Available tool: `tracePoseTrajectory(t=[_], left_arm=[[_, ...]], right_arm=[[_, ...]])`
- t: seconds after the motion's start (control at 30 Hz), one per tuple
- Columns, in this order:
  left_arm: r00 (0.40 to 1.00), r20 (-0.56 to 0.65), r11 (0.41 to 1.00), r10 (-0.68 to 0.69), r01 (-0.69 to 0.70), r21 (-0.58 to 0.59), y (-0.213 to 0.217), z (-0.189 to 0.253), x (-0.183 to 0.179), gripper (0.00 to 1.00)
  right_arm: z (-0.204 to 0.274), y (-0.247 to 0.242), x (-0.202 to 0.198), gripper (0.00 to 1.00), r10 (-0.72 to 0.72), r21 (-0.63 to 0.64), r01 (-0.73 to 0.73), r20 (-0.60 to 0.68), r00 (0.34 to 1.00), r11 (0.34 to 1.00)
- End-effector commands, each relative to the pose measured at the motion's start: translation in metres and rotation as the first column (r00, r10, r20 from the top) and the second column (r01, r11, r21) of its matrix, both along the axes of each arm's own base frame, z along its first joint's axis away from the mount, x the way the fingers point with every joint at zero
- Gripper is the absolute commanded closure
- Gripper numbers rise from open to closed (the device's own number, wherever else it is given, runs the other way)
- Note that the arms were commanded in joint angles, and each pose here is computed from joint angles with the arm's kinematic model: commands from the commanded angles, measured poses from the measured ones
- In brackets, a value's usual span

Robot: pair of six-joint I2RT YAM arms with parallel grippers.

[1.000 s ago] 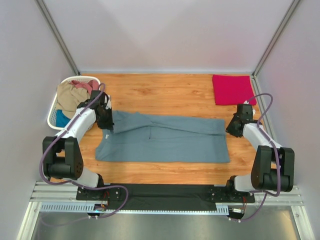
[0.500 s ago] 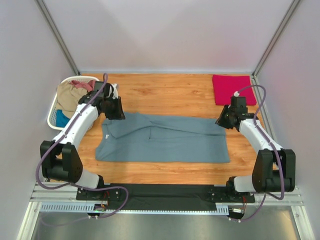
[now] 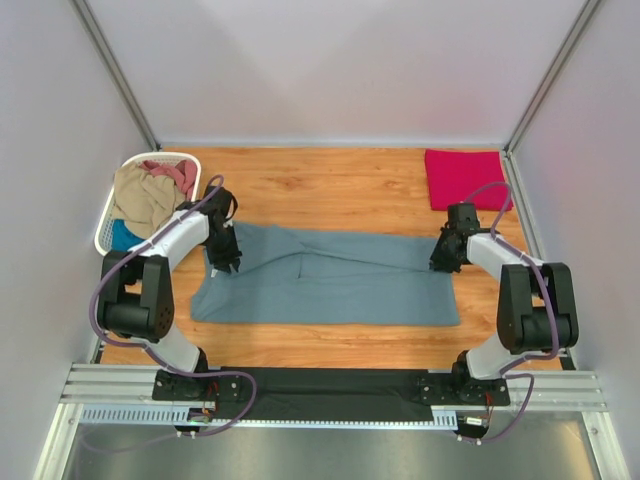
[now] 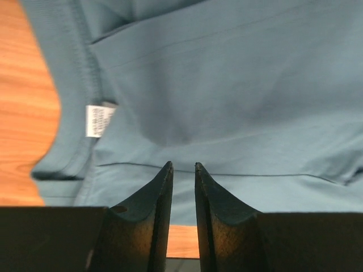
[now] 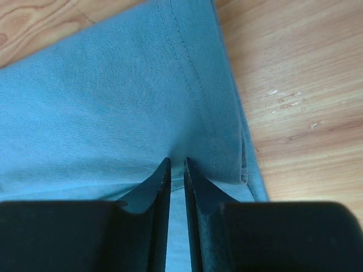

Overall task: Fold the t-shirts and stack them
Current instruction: Fold the tshirt

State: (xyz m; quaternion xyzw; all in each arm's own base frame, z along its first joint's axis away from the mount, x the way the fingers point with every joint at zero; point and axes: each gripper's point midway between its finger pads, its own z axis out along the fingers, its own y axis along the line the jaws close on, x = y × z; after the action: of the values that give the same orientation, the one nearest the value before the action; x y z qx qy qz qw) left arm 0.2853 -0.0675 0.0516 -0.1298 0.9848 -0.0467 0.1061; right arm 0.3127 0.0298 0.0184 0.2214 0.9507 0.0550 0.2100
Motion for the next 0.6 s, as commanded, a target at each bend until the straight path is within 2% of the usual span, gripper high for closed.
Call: tracePoseTrajectory(t=[0.0, 0.13, 0.17, 0.2, 0.27, 0.37, 0.43, 0.47, 0.53, 0.57], left_arm=[[0.998, 0.007, 0.991, 0.062, -0.063, 0.116, 0.021, 0.009, -0.002, 0.71], [0.99, 0.139, 0.995, 0.028, -0.042, 0.094, 0.02, 0.043, 0.016, 0.66], [0.986, 0.165, 0.997, 0.029, -0.04, 0.061, 0.019, 0.052, 0.023, 0.61], [0.983, 0.184, 0.999, 0.012, -0.022, 0.05, 0.02, 0.057, 0.027, 0.59], [0.978, 0.206, 1.0, 0.019, -0.019, -0.005, 0.022, 0.061, 0.036, 0.57], [0.977, 0.208, 0.994, -0.041, 0.061, -0.089, 0.014, 0.052, 0.051, 0.57], [0.969, 0.223, 0.988, -0.105, 0.127, -0.087, 0.013, 0.05, 0.059, 0.56], [0.957, 0.249, 0.97, -0.149, 0.19, -0.152, 0.0, 0.054, 0.067, 0.55], [0.907, 0.343, 0.928, -0.245, 0.322, -0.189, -0.016, 0.065, 0.084, 0.55], [0.871, 0.399, 0.886, -0.289, 0.401, -0.234, -0.034, 0.078, 0.091, 0.53]], right_arm=[[0.009, -0.012, 0.005, 0.84, -0.017, -0.059, 0.019, 0.034, 0.999, 0.998], [0.043, 0.004, 0.014, 0.8, 0.047, 0.006, -0.049, 0.136, 0.99, 0.999], [0.057, 0.011, 0.018, 0.77, 0.07, 0.027, -0.076, 0.181, 0.981, 0.997], [0.069, 0.023, 0.023, 0.76, 0.104, 0.068, -0.121, 0.219, 0.97, 0.99], [0.086, 0.039, 0.026, 0.75, 0.152, 0.081, -0.179, 0.261, 0.953, 0.981], [0.104, 0.056, 0.028, 0.73, 0.194, 0.086, -0.229, 0.298, 0.935, 0.97], [0.112, 0.074, 0.029, 0.73, 0.232, 0.108, -0.28, 0.324, 0.917, 0.954], [0.114, 0.079, 0.028, 0.72, 0.251, 0.107, -0.3, 0.328, 0.911, 0.948], [0.117, 0.094, 0.025, 0.72, 0.296, 0.104, -0.347, 0.337, 0.894, 0.932], [0.118, 0.098, 0.025, 0.71, 0.312, 0.102, -0.364, 0.34, 0.887, 0.926]])
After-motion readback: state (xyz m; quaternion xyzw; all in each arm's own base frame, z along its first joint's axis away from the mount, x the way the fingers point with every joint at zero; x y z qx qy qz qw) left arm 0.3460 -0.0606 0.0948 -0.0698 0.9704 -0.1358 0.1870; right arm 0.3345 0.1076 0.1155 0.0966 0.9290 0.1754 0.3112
